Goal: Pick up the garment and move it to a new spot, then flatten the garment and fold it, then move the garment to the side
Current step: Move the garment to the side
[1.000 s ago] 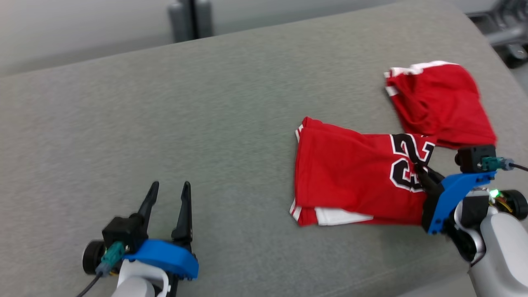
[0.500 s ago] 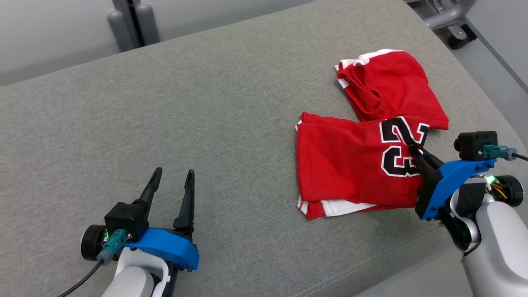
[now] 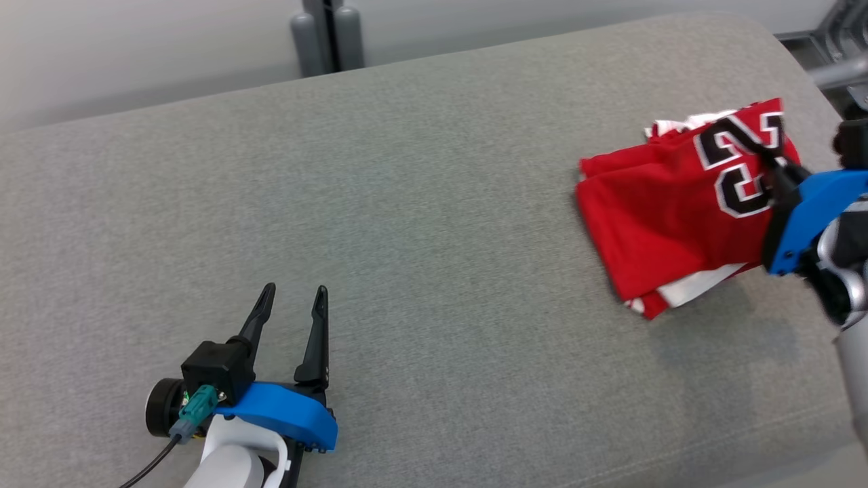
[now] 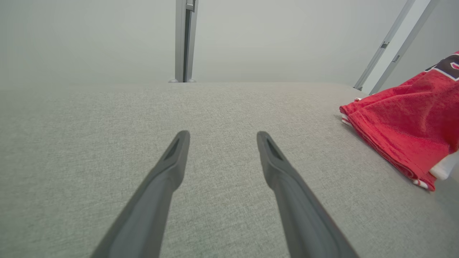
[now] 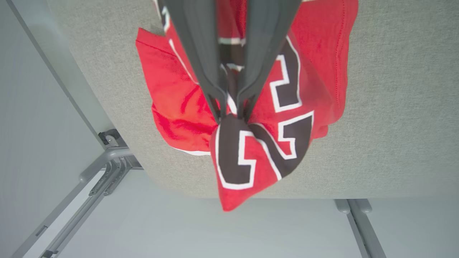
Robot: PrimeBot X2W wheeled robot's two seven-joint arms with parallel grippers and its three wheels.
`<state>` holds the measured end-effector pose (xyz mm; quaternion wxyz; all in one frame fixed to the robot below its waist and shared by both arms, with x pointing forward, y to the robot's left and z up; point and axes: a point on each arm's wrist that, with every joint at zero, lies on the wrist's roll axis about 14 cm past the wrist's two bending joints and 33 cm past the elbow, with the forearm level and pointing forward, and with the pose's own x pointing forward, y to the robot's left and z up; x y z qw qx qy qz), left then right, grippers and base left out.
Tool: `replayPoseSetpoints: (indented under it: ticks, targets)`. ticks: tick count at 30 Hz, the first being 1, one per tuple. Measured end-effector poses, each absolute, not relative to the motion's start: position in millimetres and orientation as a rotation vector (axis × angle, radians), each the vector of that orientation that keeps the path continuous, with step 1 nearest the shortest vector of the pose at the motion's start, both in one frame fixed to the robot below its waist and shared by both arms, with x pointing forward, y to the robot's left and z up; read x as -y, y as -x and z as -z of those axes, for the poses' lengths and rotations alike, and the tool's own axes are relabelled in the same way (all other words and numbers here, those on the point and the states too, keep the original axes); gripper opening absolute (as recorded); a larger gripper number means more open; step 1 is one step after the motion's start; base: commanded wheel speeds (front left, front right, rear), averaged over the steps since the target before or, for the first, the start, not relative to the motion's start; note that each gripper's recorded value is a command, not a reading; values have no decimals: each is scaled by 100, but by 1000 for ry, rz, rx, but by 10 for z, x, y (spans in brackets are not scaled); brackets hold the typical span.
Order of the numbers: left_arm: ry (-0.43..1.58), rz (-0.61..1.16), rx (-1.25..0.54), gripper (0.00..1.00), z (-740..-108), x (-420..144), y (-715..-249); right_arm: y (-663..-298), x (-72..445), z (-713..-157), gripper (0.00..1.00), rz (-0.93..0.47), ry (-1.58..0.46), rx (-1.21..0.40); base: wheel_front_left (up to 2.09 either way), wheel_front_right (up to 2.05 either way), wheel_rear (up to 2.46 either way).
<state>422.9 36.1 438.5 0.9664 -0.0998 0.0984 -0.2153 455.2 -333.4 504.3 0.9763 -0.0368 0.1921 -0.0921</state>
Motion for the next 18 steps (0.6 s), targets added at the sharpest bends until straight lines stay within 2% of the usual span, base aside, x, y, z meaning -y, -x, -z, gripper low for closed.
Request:
replayPoseSetpoints:
  ticks: [10, 18]
  targets:
    - [211, 349, -211, 100, -4307, -636, -4160, -4789, 3789, -5287, 0, 272, 197, -416, 0, 0, 0]
    - [210, 311, -236, 100, -4181, -769, -4191, -4921, 4002, -5200, 0, 330, 283, -472, 0, 0, 0]
